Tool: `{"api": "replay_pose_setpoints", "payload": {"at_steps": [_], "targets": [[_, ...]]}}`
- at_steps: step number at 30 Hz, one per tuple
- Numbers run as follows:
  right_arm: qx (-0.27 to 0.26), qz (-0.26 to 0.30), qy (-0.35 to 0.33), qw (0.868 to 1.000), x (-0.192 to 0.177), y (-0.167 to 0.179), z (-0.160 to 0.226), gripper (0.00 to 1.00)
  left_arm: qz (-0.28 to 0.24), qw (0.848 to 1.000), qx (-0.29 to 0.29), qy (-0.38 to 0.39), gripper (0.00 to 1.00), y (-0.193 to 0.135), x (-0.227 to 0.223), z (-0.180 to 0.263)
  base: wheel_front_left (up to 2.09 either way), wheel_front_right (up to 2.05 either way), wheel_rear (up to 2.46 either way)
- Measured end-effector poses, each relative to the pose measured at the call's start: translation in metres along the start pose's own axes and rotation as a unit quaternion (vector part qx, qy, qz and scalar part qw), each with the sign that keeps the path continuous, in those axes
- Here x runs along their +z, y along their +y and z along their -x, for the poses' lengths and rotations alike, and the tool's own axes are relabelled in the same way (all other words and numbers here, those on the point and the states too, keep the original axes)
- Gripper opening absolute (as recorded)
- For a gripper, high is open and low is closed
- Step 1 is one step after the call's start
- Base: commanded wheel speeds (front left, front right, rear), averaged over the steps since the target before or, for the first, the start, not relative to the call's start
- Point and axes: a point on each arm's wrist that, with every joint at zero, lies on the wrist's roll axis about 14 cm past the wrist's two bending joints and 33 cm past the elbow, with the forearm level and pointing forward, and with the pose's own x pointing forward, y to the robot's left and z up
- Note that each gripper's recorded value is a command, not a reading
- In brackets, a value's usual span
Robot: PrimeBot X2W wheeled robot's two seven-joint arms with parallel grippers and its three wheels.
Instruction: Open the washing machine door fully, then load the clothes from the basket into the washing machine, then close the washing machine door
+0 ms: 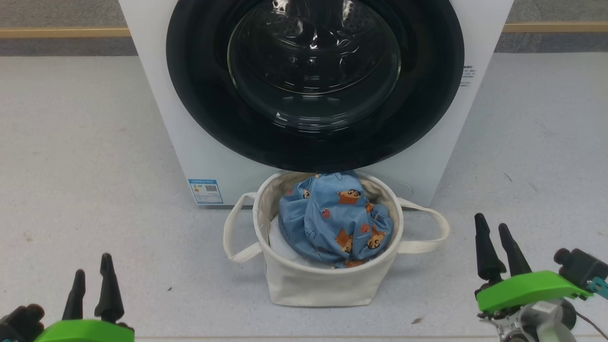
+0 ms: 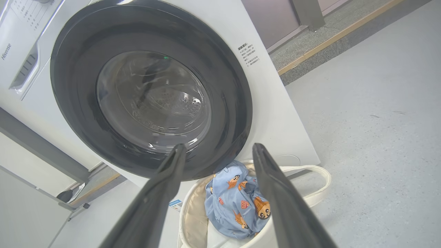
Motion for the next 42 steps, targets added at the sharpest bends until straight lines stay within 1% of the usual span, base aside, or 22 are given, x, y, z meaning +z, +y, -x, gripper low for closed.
{"api": "replay_pose_setpoints", "payload": {"at_steps": [4, 9, 18, 27, 33, 42], "targets": [[0.007, 0.029, -0.003, 1.0, 0.001, 0.004, 0.0, 1.0, -0.028, 1.0, 0.003, -0.007, 1.0, 0.003, 0.003, 0.0, 0.0, 0.0, 0.0], [0.016, 0.056, -0.01, 0.998, 0.006, 0.009, -0.004, 1.0, -0.049, 0.999, 0.001, -0.013, 1.0, 0.003, 0.007, 0.001, 0.0, 0.0, 0.0], [0.032, 0.118, -0.02, 0.992, 0.009, 0.017, -0.006, 1.0, -0.1, 0.994, -0.005, -0.037, 1.0, 0.001, 0.022, -0.002, 0.0, 0.0, 0.0], [0.057, 0.177, -0.037, 0.982, 0.016, 0.033, -0.012, 1.0, -0.137, 0.989, -0.008, -0.058, 1.0, -0.001, 0.032, -0.002, 0.0, 0.0, 0.0], [0.064, 0.207, -0.044, 0.975, 0.019, 0.038, -0.013, 1.0, -0.172, 0.982, -0.013, -0.071, 1.0, -0.003, 0.042, -0.003, 0.0, 0.0, 0.0], [0.08, 0.252, -0.062, 0.962, 0.025, 0.047, -0.018, 1.0, -0.222, 0.972, -0.034, -0.067, 1.0, -0.012, 0.038, -0.005, 0.0, 0.0, 0.0]]}}
